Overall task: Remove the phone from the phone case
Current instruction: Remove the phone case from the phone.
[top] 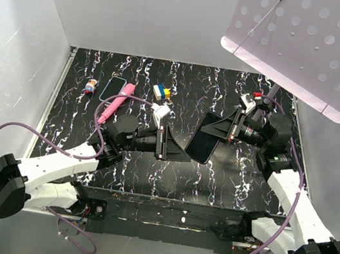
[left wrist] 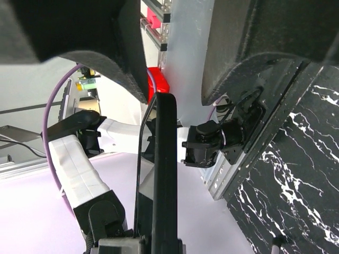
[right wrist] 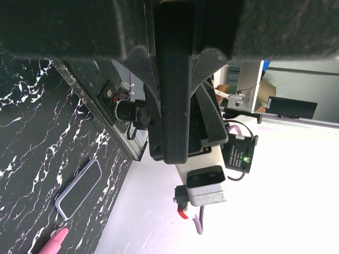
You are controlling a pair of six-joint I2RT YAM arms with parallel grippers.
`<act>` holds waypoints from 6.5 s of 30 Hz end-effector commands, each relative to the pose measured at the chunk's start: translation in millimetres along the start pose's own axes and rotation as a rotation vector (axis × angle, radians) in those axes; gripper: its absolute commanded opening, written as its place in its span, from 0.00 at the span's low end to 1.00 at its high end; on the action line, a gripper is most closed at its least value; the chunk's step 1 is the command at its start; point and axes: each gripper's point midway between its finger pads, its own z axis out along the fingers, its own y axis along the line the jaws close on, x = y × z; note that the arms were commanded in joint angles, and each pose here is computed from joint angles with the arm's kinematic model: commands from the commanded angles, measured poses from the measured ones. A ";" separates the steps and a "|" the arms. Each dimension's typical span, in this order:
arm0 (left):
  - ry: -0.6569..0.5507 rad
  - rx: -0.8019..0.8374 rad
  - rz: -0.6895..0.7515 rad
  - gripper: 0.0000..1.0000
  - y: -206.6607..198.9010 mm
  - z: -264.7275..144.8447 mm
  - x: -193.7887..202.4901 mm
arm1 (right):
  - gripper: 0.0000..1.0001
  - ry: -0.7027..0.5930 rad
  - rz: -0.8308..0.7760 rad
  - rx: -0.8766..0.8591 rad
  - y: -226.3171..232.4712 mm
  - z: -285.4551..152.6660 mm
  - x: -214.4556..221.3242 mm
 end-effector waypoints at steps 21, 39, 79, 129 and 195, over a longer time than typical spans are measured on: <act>0.013 0.519 0.501 0.00 -119.7 -33.1 -2.7 | 0.01 0.107 0.027 -0.136 24.3 -1.1 13.0; -0.059 0.358 0.410 0.00 -44.2 4.2 -34.6 | 0.01 0.126 0.139 -0.535 127.3 -15.3 24.7; -0.013 -0.302 0.403 0.00 135.5 13.5 -81.7 | 0.01 0.135 0.276 -0.691 164.7 -21.2 16.2; -0.322 -0.741 0.331 0.00 199.2 -58.3 -71.4 | 0.01 -0.117 0.272 -0.762 183.8 12.3 -13.5; -0.165 0.102 -0.192 0.64 -22.2 -9.6 -52.1 | 0.01 -0.187 -0.005 -0.272 63.0 30.4 -43.7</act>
